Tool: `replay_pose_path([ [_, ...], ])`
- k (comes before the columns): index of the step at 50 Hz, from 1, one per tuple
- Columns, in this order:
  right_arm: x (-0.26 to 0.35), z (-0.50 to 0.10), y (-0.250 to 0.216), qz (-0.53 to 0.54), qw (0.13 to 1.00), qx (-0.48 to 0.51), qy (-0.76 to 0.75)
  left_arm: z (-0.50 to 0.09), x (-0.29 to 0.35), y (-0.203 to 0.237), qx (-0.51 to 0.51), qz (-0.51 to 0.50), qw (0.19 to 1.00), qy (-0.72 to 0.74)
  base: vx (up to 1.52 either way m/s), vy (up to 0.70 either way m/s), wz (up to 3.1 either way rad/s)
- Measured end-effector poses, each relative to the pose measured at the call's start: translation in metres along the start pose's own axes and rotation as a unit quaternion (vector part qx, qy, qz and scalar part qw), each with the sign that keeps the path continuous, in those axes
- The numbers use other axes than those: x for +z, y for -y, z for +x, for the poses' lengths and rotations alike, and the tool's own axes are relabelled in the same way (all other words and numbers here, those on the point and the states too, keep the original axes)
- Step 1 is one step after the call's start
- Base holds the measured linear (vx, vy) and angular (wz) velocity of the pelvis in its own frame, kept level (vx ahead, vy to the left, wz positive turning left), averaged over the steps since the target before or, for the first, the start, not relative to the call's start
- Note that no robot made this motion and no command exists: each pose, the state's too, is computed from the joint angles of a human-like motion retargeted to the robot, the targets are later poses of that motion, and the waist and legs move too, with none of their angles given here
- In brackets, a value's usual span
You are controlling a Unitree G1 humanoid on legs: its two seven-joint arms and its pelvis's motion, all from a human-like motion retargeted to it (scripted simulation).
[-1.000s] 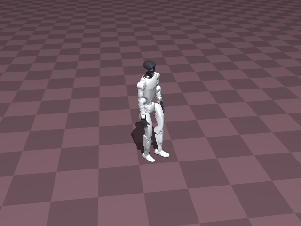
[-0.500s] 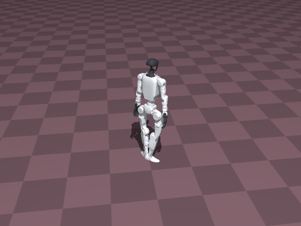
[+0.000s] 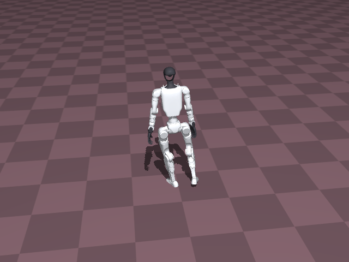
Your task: In place motions
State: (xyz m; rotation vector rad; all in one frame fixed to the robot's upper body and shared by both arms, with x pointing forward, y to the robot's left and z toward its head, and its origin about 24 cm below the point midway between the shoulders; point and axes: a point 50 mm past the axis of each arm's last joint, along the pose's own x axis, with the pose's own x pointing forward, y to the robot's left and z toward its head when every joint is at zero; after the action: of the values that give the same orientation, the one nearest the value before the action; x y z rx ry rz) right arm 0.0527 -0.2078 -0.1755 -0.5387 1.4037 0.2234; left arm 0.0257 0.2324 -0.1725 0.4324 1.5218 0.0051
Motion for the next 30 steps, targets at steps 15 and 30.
replay_pose_path([
  [15, -0.004, -0.001, -0.008, 0.017, 0.999, 0.036, -0.016, -0.005, -0.056, 0.013, -0.015, -0.037, 0.996, -0.077, 0.17, -0.20, 0.73],
  [30, -0.062, -0.011, -0.026, 0.092, 0.986, 0.065, -0.125, -0.004, -0.020, 0.039, -0.052, -0.032, 0.998, -0.021, 0.02, -0.10, 0.48],
])
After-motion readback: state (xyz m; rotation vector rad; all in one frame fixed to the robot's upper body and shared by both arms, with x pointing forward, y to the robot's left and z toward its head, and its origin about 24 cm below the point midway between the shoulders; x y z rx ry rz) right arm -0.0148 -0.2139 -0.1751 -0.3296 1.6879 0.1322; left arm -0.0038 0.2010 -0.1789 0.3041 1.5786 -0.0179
